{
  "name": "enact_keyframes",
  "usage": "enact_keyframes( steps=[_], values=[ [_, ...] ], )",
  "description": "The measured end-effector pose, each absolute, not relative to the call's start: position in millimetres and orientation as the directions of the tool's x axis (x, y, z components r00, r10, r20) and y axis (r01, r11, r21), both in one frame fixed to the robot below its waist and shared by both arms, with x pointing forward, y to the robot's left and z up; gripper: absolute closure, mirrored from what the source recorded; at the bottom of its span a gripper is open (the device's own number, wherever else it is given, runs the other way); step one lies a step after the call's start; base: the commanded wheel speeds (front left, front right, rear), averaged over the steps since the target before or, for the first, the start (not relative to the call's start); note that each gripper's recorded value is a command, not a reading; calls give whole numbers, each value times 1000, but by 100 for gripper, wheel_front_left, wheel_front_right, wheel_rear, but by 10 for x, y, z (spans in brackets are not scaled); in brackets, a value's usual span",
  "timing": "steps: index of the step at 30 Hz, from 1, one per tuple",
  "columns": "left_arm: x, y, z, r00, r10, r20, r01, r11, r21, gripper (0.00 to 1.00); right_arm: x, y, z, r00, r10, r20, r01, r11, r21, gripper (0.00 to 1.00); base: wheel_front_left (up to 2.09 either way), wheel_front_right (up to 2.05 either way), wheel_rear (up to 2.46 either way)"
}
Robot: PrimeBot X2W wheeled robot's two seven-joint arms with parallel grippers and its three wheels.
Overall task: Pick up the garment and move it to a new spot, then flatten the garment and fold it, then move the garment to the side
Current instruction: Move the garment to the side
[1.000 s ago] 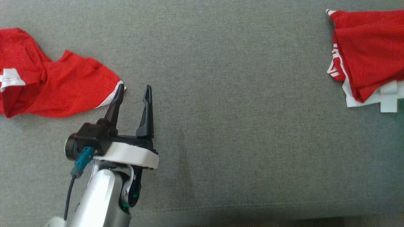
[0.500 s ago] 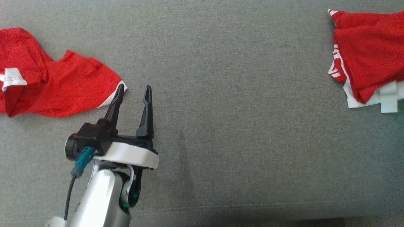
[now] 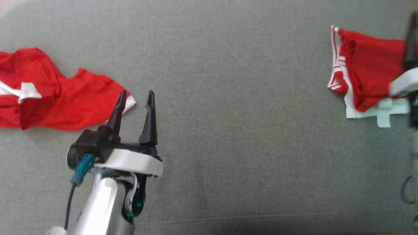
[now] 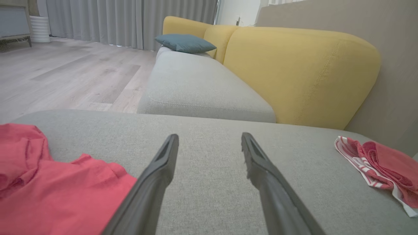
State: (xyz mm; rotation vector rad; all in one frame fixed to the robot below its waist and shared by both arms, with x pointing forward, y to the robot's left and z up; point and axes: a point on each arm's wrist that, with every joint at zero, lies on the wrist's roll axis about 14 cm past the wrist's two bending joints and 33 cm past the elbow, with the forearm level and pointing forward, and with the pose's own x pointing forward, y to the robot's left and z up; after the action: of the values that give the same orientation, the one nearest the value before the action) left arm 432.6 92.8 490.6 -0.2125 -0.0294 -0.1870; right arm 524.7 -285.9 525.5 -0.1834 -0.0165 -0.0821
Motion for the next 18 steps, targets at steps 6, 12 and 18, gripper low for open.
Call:
enact_keyframes(
  steps=[6,12,18],
  values=[
    [4155,1071,5051,988,-133,77,146,969,-199,0,4934,-2237,5201,999,24,45,-21,997,-72,0,0,0,0],
    [4033,1164,5182,988,-106,109,126,973,-195,0,4569,-1763,5064,995,91,38,-92,995,25,0,0,0,0],
    [3907,1190,5179,989,-99,106,118,974,-195,0,4199,-1607,4907,992,124,11,-124,991,48,0,0,0,0]
  ],
)
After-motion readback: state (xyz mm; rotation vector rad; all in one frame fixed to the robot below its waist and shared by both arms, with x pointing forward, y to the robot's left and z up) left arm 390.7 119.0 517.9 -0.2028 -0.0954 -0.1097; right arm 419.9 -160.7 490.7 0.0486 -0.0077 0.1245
